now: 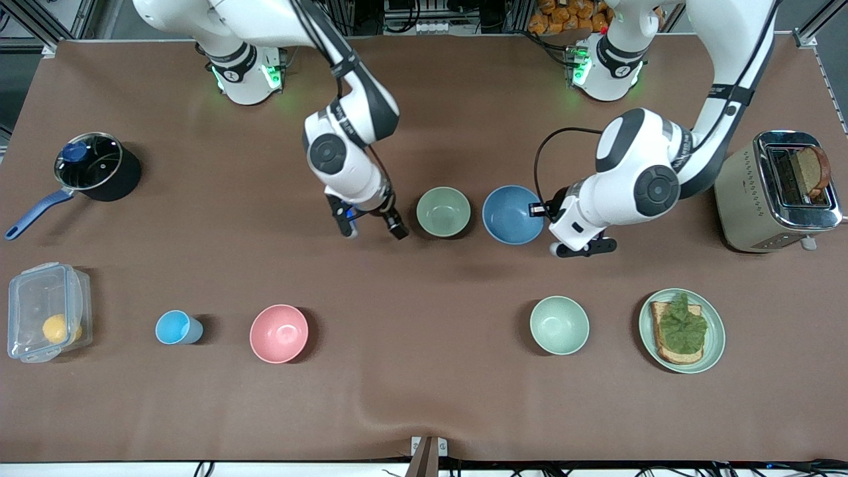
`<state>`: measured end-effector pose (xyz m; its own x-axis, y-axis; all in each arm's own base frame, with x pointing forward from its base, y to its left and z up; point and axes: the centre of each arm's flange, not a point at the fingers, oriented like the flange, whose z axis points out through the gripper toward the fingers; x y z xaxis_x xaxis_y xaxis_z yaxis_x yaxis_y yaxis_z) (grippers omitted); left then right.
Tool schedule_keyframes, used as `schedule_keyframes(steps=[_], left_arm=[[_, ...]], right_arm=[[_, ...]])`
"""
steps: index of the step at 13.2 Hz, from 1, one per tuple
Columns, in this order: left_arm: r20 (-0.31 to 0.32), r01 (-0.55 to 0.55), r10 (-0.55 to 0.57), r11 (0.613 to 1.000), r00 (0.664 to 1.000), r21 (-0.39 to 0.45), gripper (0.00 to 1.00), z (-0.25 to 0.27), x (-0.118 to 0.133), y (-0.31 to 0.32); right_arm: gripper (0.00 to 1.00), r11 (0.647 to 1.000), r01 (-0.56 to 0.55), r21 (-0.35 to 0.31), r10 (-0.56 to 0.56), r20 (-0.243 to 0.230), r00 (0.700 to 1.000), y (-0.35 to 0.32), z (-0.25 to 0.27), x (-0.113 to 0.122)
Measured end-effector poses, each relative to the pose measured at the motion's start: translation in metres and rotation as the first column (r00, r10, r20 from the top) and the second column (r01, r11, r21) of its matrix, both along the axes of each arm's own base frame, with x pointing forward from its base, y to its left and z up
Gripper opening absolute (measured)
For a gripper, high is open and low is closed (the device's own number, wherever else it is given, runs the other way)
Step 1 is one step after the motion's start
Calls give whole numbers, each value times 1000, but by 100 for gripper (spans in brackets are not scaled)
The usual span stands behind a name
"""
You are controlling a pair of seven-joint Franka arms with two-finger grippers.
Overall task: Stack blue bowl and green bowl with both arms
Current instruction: 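Carry the blue bowl with the left gripper over the green bowl, then lower the blue bowl into the green bowl with the left gripper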
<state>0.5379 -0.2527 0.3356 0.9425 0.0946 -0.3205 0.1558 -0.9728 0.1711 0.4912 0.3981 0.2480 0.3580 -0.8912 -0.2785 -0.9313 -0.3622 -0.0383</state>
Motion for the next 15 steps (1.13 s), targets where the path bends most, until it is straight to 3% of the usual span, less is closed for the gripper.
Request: schedule_keyframes(steps=[4, 15], left_arm=[[-5, -31, 31, 999, 1000, 21, 5, -6, -19, -37], [3, -89, 89, 996, 996, 20, 5, -41, -53, -98]], right_arm=[[100, 996, 91, 23, -90, -52, 995, -14, -22, 5], [100, 977, 194, 87, -192, -36, 981, 7, -59, -10]])
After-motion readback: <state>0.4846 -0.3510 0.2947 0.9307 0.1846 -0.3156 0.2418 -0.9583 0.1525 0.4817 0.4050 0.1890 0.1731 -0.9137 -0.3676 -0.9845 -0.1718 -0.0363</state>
